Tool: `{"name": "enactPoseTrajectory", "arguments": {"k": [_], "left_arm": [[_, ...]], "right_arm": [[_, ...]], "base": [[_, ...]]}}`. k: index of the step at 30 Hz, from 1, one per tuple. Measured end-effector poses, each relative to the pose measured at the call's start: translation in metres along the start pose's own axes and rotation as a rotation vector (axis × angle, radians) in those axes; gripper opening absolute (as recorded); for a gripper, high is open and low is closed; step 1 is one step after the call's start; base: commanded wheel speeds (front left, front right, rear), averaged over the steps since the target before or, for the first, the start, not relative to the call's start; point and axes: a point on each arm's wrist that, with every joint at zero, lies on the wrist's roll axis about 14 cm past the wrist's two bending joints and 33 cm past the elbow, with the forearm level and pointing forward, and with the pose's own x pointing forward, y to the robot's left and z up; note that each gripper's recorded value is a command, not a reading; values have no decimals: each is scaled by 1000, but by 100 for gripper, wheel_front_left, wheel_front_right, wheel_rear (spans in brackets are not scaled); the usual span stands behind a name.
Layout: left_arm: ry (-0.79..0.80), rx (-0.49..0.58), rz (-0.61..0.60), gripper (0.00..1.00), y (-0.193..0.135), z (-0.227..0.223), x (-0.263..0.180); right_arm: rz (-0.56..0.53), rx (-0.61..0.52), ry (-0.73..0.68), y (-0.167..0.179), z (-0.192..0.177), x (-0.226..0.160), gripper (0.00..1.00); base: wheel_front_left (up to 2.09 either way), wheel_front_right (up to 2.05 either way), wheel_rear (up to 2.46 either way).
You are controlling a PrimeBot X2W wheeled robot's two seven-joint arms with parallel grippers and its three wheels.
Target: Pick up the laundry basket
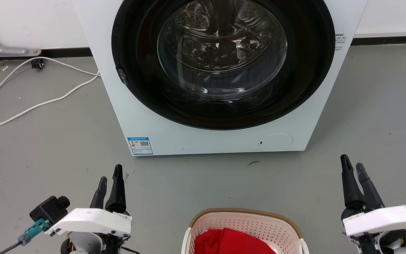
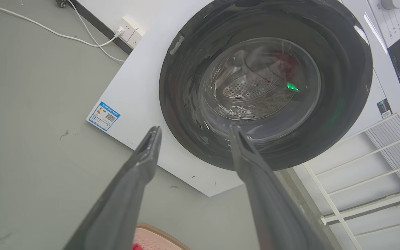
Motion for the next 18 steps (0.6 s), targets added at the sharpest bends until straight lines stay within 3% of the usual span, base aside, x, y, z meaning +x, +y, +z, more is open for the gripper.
{"name": "enactPoseTrajectory", "arguments": {"k": [18], "left_arm": [[-42, 243, -38, 100, -13, 1, -4]], "right_arm": [[39, -237, -43, 10, 8, -4, 100]], "base": [[0, 0, 0]]}}
